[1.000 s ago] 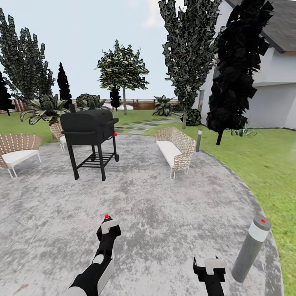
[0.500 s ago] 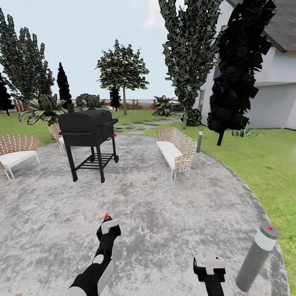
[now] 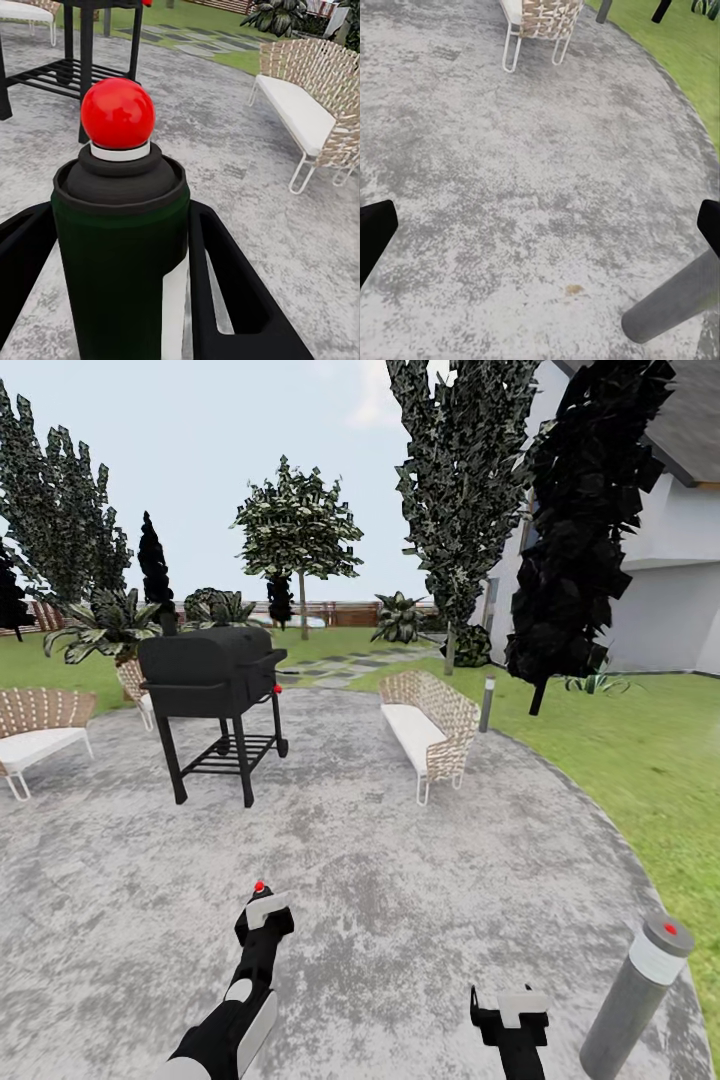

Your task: In the garden, pick up the pesticide atomizer on the floor and spray pesticide onto both trees until each tree trunk is fully covered.

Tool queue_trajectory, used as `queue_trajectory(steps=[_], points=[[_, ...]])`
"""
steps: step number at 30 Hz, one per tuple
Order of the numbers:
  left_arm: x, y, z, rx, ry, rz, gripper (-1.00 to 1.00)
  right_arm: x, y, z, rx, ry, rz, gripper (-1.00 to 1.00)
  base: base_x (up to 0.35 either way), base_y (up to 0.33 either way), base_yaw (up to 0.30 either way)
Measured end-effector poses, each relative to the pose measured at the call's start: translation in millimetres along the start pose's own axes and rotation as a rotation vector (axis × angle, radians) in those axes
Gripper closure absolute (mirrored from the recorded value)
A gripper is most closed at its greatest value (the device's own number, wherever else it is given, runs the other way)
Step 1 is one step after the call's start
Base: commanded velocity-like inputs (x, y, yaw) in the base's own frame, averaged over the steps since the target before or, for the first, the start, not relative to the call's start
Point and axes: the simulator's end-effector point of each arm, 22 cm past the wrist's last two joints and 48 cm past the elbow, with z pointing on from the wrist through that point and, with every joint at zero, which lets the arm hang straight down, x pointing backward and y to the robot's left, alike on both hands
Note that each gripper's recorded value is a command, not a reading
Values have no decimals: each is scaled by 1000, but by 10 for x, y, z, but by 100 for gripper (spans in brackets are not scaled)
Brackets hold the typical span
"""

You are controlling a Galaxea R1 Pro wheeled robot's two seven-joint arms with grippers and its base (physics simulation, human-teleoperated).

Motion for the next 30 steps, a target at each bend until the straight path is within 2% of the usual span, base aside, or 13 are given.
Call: queue_trajectory(steps=[11, 30], points=[[0, -1, 0, 0, 0, 0, 100, 8, 0, -2, 0, 2, 0, -100, 152, 39, 0], [1, 0, 0, 0, 0, 0, 100, 9, 0, -2, 0, 2, -1, -100, 163, 115, 0]])
